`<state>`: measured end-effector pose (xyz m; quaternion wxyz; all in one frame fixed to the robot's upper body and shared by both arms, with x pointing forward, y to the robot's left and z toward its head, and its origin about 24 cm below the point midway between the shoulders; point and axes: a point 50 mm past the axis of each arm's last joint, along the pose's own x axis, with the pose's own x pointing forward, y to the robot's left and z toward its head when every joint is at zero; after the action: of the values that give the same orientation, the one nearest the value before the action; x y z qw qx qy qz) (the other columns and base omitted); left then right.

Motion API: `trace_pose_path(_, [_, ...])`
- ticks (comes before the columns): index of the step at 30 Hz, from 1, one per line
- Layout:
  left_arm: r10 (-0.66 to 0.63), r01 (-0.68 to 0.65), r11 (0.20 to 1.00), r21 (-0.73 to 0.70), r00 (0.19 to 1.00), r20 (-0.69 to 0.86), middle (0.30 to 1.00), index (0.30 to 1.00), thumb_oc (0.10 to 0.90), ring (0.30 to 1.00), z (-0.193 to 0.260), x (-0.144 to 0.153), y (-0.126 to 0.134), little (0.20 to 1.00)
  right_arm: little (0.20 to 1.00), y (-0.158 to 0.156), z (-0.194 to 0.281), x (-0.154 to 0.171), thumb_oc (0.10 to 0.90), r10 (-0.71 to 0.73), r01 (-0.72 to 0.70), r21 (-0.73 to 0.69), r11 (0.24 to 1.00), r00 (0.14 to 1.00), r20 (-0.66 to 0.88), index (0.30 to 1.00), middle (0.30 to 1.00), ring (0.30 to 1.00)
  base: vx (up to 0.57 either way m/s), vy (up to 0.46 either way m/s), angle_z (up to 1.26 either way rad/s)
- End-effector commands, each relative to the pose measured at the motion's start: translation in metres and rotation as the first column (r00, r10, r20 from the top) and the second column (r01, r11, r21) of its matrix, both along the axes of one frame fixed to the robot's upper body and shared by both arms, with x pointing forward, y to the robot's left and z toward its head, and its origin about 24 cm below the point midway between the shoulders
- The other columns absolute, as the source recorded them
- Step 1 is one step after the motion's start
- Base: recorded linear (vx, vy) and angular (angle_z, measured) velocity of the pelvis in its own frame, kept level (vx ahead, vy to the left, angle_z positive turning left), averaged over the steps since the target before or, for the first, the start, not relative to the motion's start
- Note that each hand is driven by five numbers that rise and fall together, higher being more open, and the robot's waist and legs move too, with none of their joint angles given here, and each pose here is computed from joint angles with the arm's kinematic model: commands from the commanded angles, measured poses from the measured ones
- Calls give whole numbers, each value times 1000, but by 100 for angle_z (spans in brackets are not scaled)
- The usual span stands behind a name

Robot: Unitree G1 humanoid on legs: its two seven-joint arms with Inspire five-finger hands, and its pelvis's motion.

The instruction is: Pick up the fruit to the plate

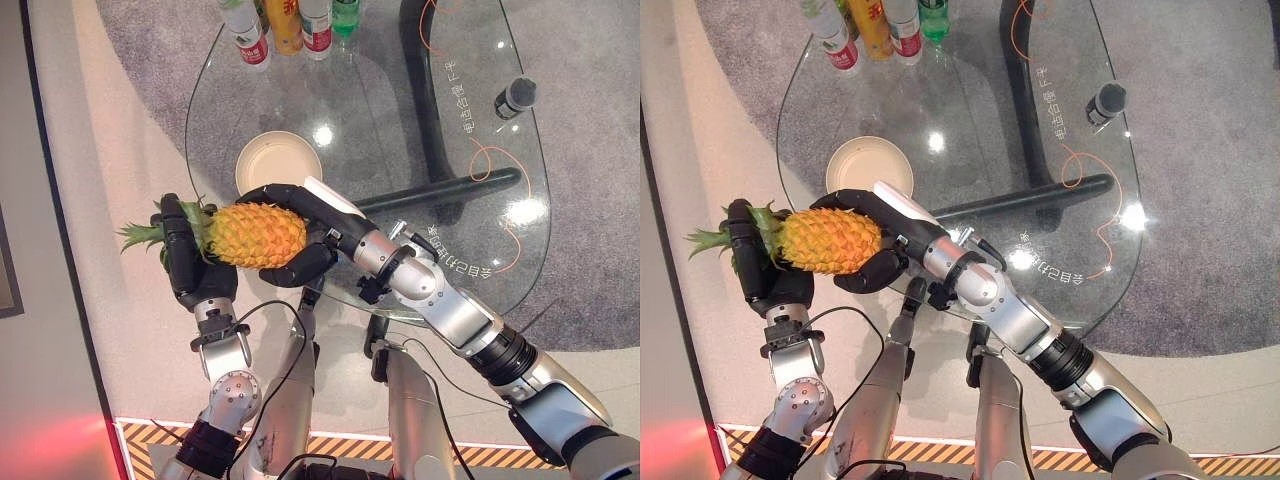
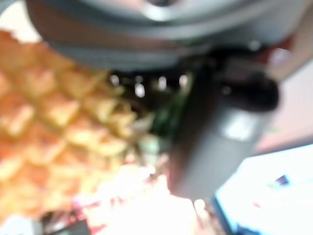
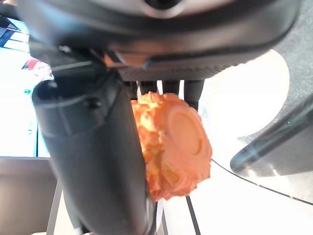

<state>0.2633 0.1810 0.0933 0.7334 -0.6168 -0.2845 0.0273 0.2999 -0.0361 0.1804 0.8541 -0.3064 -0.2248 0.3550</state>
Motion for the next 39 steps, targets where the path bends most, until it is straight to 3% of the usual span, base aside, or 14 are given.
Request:
trace_pose_path(1, [195,-203,979,-36,854,483,300,300,100,300,94,-8,30,200,200,16,-4,-24,100,154,-154,14,988,988,-8,300,300,300,0,0,0])
trace_pose_path(2, [196,-206,978,-33,853,483,300,300,100,300,93,-8,30,200,200,16,-5,-23,100,146,-146,13,989,989,-8,300,300,300,0,0,0])
trace_pose_path(3, [198,-209,977,-32,853,483,300,300,100,300,94,-8,30,200,428,16,-5,-23,328,142,-142,15,990,990,-7,495,495,495,0,0,0])
trace_pose_path(4, [199,-210,977,-31,853,483,300,300,100,300,94,-8,30,200,527,15,-5,-23,427,139,-139,16,990,990,-6,580,580,580,0,0,0])
trace_pose_path(5, [202,-217,976,-26,852,483,300,300,100,300,95,-9,30,200,900,15,-5,-22,800,126,-125,22,992,992,-3,900,900,900,0,0,0])
trace_pose_path(28, [326,-385,922,44,831,452,300,300,100,300,93,-17,51,200,900,-48,-7,-7,800,-213,205,144,968,976,39,900,900,900,-4,10,-2])
trace_pose_path(34, [408,-514,844,153,801,439,300,300,100,300,102,-23,53,200,900,-65,-15,-7,800,-257,255,132,958,966,4,900,900,900,-1,43,-9])
trace_pose_path(39, [546,-678,685,264,719,430,300,300,100,300,116,-28,48,200,900,-73,-25,-6,800,-278,281,85,956,960,-46,900,900,900,4,42,-3])
